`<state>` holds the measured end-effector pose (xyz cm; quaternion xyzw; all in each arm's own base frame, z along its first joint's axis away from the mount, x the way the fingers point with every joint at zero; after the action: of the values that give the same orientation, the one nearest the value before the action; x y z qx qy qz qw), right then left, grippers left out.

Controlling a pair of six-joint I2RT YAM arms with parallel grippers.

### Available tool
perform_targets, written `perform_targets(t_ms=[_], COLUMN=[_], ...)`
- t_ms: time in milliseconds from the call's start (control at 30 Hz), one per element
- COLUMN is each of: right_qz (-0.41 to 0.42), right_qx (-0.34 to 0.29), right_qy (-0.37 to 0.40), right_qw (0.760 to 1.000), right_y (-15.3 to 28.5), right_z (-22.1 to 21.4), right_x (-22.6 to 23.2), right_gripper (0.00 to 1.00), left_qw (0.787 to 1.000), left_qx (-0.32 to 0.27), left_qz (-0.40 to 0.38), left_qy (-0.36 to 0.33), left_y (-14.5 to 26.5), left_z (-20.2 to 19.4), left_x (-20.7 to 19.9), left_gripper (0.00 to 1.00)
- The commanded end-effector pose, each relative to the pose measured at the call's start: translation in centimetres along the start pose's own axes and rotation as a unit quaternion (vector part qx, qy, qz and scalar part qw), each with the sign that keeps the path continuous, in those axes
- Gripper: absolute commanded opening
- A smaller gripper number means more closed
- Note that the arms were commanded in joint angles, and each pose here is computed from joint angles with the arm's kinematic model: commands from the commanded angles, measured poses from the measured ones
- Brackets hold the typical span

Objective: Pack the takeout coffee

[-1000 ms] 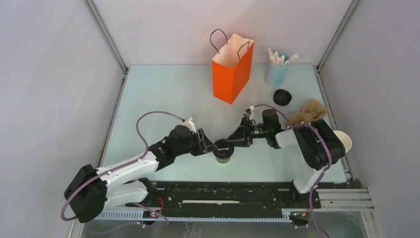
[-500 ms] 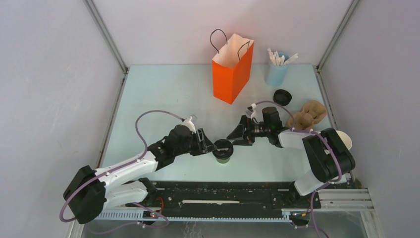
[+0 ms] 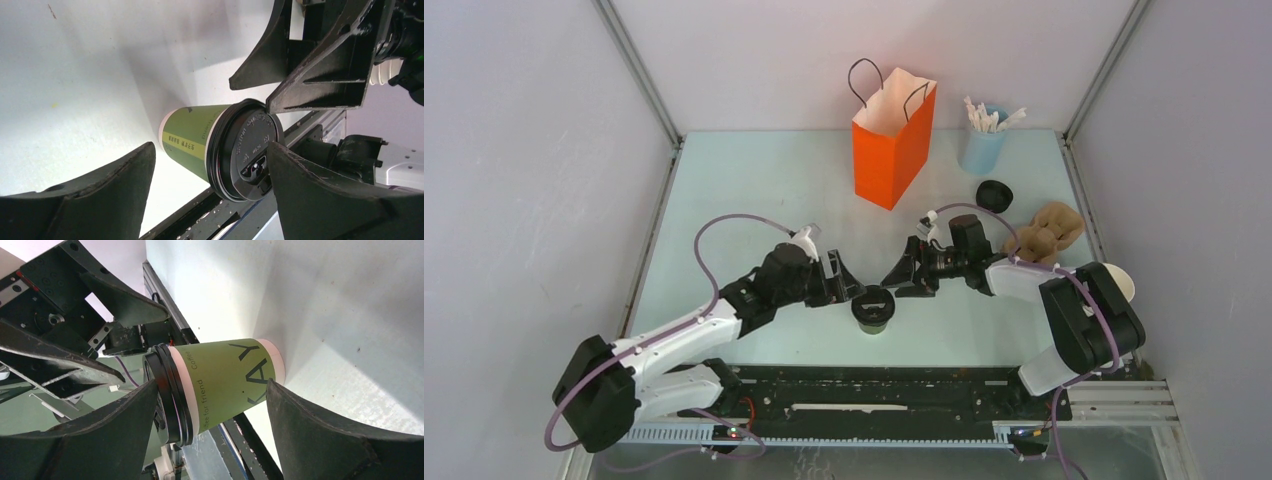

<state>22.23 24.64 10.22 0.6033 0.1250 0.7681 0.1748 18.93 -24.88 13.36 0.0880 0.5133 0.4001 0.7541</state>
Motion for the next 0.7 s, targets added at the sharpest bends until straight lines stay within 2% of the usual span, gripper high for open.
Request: perform_targets(t_ms=[0, 167, 533, 667], right_qz=[0.007, 0.012, 0.034, 0.022], right_qx=[0.001, 0.004, 0.009, 0.018], right_qy=[0.024, 0.025, 0.037, 0.023], right_qw=[1.000, 1.000, 0.999, 0.999], right_y=[0.1, 0.2, 1.5, 1.0], right_z=[0.2, 0.0, -1.2, -2.3], right_x=[0.9, 0.9, 2.3, 1.1], right_gripper=[0.87, 0.87, 0.95, 0.93], left_qw=[0.999, 0.999, 1.000, 1.000], left_qx=[-0.020, -0.006, 0.003, 0.005], left_qz=[-0.042, -0.037, -0.016, -0.013], left_qy=[-0.002, 0.005, 0.011, 0.012], left_y=[-0.1, -1.0, -1.5, -1.6], left_z=[2.2, 1.2, -0.2, -0.3], left_x=[-2.2, -1.1, 0.9, 1.2], left_gripper=[0.82, 0.70, 0.63, 0.62])
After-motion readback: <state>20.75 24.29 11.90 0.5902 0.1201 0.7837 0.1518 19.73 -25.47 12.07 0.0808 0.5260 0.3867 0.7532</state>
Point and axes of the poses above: each gripper's point midway between its finger pads, its own y axis back along the fingers, its own x axis along the line the jaws close on, z = x × y, the point moved 2 cm from there along y, back along the fingers, and after that the axes turned 3 degrees about y, right-handed, at the moved point
